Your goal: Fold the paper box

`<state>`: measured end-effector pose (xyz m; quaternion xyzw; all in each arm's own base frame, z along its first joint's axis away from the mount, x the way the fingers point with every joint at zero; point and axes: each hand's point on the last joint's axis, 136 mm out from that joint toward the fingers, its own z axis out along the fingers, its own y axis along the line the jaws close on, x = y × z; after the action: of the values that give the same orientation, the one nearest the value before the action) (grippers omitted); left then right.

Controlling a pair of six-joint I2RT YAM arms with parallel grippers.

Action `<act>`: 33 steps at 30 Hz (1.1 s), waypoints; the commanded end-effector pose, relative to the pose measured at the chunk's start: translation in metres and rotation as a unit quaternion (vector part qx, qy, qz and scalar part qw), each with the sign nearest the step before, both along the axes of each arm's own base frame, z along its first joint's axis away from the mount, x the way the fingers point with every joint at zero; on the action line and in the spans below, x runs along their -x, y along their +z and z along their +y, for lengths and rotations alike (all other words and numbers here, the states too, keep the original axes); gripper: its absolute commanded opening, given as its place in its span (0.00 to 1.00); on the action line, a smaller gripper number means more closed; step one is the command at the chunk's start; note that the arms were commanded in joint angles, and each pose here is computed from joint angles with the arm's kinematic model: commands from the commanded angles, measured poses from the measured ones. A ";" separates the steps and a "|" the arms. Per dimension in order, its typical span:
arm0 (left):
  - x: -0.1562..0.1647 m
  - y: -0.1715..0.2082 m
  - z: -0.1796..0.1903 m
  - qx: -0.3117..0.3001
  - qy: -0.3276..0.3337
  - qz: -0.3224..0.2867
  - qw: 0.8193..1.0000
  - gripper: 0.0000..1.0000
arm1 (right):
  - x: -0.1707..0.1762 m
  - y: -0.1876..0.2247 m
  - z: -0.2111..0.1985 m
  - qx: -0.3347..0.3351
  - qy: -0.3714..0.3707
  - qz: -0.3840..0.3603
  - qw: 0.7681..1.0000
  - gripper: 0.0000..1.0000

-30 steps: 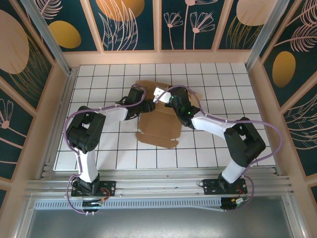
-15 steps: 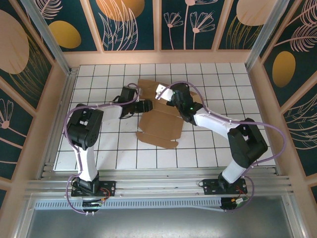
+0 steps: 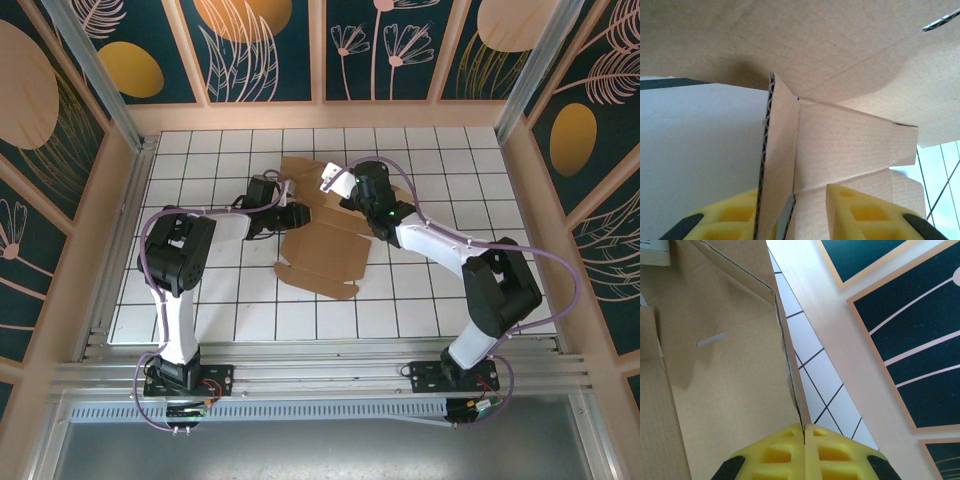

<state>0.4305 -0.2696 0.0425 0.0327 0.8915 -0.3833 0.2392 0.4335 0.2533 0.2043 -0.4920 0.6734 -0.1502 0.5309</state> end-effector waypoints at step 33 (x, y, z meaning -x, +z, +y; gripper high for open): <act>-0.003 0.065 -0.030 -0.176 -0.087 -0.264 0.944 0.27 | 0.007 0.015 0.013 -0.028 0.016 0.008 0.999 0.00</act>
<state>0.4357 -0.2809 0.0673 0.1951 0.8849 -0.2021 0.3715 0.4313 0.2542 0.2021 -0.4916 0.6819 -0.1427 0.5225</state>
